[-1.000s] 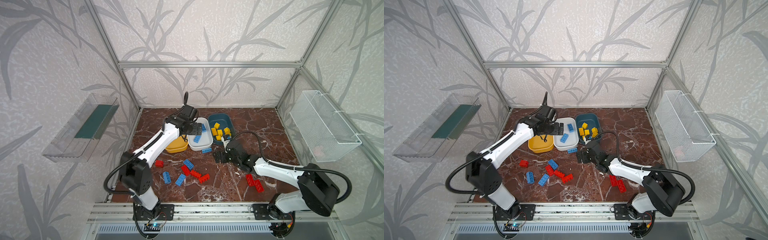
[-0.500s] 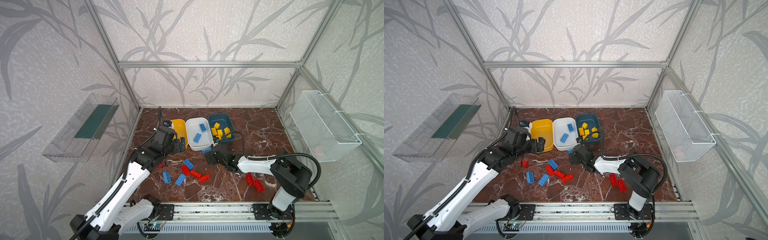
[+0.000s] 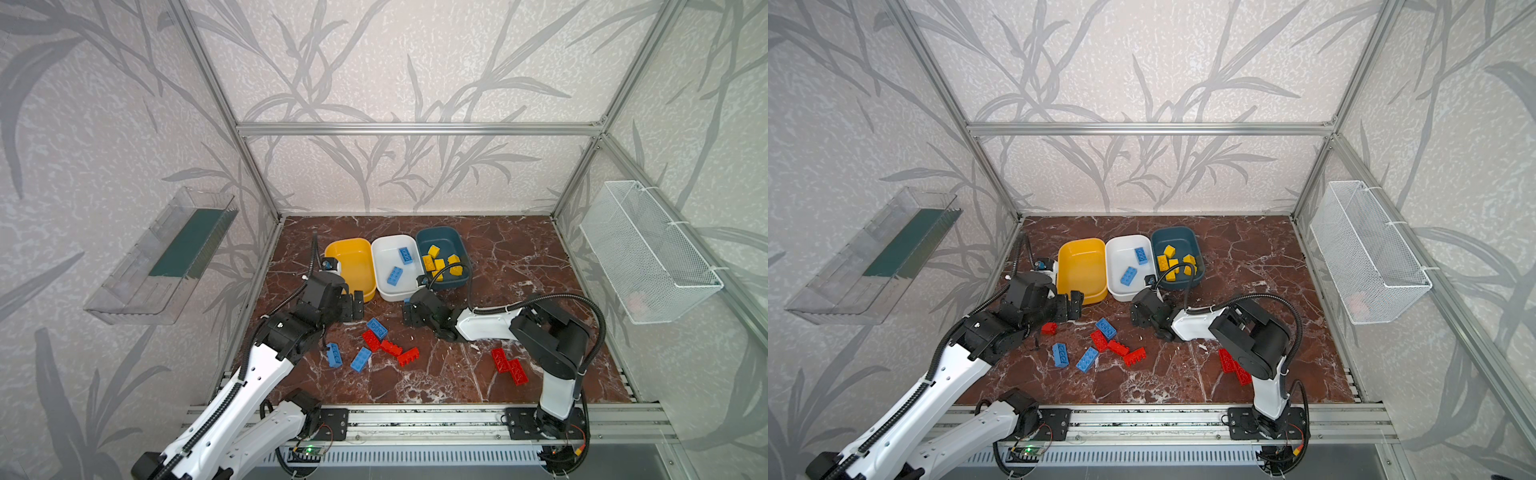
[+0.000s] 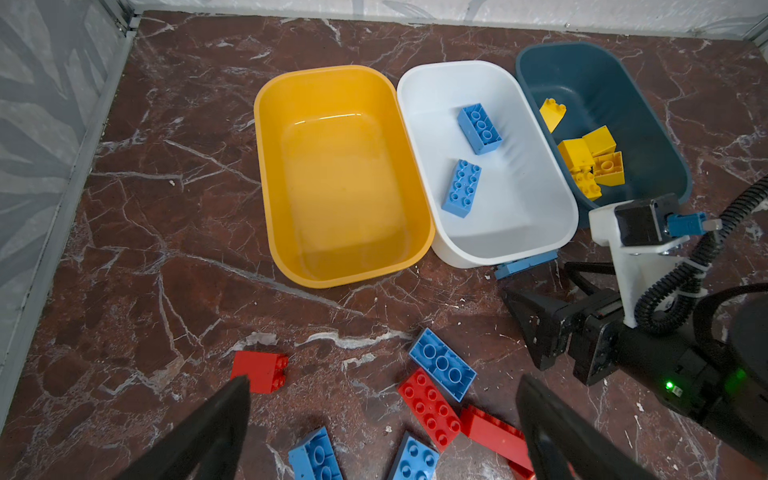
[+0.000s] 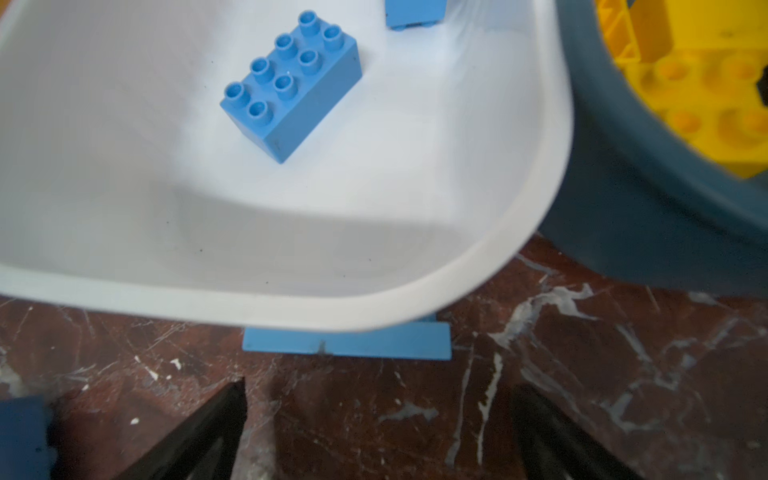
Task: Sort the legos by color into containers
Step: 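Grasp the flat blue brick at the white tub's near edge with the right gripper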
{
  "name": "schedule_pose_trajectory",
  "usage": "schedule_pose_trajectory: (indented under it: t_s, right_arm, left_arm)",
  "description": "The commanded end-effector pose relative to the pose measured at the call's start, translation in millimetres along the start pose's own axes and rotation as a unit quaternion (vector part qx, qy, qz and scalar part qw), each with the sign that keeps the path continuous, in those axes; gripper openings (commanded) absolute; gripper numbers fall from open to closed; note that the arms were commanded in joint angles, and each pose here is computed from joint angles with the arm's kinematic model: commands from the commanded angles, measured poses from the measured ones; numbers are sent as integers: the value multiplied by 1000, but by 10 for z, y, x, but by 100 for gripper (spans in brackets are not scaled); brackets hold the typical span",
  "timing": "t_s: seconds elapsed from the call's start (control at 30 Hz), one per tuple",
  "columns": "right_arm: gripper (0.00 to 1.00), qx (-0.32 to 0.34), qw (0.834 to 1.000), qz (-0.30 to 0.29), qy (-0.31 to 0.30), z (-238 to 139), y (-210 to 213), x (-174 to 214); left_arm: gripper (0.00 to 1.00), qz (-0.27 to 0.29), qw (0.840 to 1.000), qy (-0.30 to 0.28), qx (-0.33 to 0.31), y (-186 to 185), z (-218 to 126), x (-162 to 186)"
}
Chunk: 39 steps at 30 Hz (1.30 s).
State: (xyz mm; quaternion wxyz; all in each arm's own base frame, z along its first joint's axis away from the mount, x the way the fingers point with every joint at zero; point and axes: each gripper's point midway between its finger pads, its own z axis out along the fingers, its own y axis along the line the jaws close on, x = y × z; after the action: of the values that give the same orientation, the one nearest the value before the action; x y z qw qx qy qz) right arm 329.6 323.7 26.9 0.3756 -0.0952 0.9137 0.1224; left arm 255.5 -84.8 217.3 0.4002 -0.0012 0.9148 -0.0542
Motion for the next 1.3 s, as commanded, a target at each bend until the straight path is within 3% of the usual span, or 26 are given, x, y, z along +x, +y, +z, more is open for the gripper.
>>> schedule_pose_trajectory:
  t_s: [0.0,0.43,0.6,0.8,1.07,1.27]
  right_arm:
    - [99,17,1000,4,-14,65,37,-49]
    - [98,32,999,-10,-7,267,66,6]
    - [87,31,999,-16,0,303,84,34]
    - [66,36,999,-21,-2,285,44,46]
    - [55,21,999,-28,-12,145,86,-62]
    - [53,-4,1000,-23,-21,-58,149,-198]
  left_arm:
    - [99,5,1000,-7,-3,16,-12,-35]
    - [99,3,1000,4,-7,19,41,4]
    - [99,7,1000,11,-10,17,76,26]
    - [99,4,1000,14,-8,7,95,42]
    - [99,6,1000,22,-5,-13,117,62]
    - [99,6,1000,24,4,-42,114,71]
